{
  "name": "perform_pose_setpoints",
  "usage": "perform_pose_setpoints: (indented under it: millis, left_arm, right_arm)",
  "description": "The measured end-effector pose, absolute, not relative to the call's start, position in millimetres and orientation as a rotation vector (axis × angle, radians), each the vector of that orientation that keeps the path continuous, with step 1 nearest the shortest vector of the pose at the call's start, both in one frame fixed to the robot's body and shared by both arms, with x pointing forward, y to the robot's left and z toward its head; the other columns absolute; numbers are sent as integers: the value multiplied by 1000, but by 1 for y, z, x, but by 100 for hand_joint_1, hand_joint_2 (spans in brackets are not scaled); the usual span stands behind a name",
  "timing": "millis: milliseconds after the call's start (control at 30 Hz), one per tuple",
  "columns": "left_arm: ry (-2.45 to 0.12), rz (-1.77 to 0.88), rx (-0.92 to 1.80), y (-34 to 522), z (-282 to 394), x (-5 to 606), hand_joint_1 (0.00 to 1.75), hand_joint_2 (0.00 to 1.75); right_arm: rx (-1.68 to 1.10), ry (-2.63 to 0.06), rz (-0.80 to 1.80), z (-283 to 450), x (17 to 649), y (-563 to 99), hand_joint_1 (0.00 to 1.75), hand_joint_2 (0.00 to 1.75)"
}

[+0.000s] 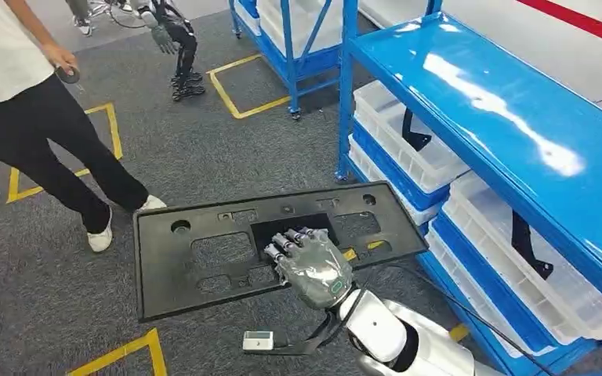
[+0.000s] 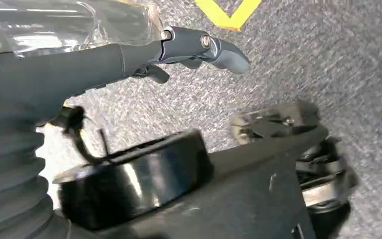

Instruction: Take the parts from the cabinet and place them on the table.

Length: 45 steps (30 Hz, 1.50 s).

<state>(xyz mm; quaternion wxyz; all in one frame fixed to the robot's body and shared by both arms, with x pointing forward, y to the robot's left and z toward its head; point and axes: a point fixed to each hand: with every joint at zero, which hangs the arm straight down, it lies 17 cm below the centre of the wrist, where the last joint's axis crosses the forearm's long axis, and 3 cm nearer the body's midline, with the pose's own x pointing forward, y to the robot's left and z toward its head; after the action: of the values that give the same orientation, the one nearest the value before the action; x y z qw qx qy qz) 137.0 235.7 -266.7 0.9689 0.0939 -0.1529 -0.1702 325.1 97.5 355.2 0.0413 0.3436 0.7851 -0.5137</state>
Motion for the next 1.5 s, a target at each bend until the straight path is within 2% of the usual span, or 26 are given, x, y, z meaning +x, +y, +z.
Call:
perform_pose_setpoints:
  millis: [1100,1500]
  left_arm:
    - [-309,-376,192,236,-266,143,0,175]
    - [-270,-408,194,235,-269,128,0,175]
  right_arm:
    - [1045,2428,-1608,342,323,91,175,175]
    - [1051,2439,-1610,343,323,89,175,175]
